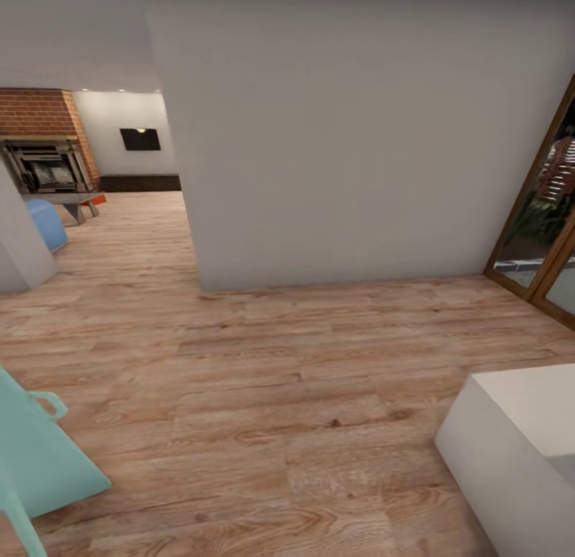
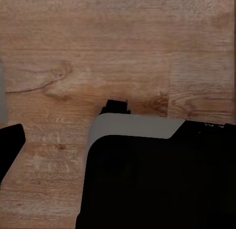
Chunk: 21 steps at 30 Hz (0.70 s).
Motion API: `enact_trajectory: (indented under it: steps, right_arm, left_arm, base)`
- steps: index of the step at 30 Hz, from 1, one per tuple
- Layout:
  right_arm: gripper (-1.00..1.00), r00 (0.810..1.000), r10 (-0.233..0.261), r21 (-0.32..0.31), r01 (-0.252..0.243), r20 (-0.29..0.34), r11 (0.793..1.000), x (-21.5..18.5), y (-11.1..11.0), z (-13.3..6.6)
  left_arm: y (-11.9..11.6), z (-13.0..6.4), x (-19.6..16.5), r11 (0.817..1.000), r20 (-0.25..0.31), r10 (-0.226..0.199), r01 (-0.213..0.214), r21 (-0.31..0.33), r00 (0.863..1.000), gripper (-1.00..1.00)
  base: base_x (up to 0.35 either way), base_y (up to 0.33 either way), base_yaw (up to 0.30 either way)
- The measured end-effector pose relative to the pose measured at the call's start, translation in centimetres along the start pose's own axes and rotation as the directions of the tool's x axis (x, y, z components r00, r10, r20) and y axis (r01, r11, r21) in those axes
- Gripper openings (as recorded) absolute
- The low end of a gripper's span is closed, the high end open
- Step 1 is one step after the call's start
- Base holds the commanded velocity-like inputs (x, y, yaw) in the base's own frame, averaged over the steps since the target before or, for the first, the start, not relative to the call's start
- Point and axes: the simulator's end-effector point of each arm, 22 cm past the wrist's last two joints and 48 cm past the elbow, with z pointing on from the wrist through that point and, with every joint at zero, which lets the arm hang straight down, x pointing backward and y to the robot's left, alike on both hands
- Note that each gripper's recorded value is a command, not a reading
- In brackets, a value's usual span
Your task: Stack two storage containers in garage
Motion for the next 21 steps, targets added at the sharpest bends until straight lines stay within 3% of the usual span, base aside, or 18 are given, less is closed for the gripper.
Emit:
enact_trajectory:
  steps: [9, 21]
  right_arm:
    - [1.0, 1.0, -0.001, 0.0, 0.001, 0.001, 1.0, -0.01, 0.01, 0.0]
    - [1.0, 1.0, 0.0, 0.0, 0.0, 0.001, 1.0, -0.03, 0.0, 0.0]
  left_arm:
    - [0.0, 0.0, 0.0, 1.0, 0.0, 0.0, 0.0, 0.0, 1.0, 1.0]
    - [-0.01, 0.0, 0.0, 1.0, 0.0, 0.0, 0.0, 0.001, 1.0, 1.0]
  base:
    - [0.323, 0.0, 0.007]
    - [0.323, 0.0, 0.2]
